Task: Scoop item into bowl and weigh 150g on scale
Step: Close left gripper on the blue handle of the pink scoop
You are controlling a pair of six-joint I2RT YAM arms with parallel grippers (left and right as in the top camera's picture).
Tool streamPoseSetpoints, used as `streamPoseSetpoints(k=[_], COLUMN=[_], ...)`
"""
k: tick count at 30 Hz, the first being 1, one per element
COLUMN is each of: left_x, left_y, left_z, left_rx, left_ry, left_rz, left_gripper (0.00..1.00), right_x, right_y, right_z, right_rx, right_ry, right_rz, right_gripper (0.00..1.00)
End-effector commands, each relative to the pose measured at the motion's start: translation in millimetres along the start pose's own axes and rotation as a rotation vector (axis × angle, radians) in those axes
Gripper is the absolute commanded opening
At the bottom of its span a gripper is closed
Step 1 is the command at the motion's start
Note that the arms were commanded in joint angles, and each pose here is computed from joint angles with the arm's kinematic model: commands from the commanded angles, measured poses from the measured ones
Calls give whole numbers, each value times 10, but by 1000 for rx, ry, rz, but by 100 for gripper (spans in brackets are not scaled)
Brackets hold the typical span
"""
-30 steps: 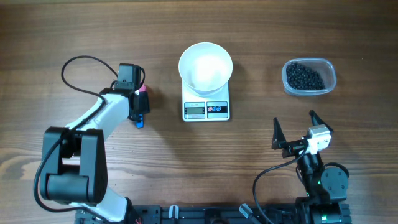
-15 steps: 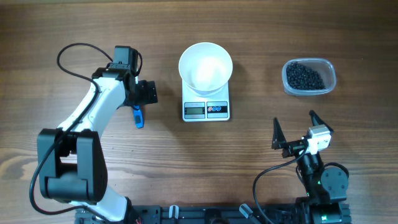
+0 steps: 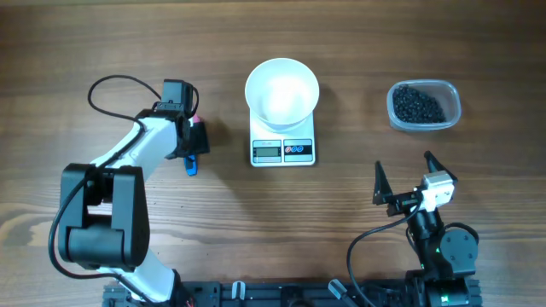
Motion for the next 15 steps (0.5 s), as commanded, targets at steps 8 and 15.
streamPoseSetpoints(k=[8,15], left_x=[18,21], left_y=[-230,-314], left_z=[97,89], left_rx=[83,122], left_ry=[3,6], left_rz=[-4,-27], left_gripper=[42,34], right_x=[-31,-31], right_y=[29,29], right_z=[-5,-5], right_rx=[-16,-16], right_ry=[-21,-21], right_rz=[18,18], right_gripper=[100,100])
Point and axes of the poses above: each gripper's point midway between its finger pads, its own z axis out along the fingers, its own x axis along the line the jaws close on, y = z × x, the point moved 3 cm from there along -z, back along the fingers, and after that the axes turned 13 degrees about z, right-handed, at the moved point
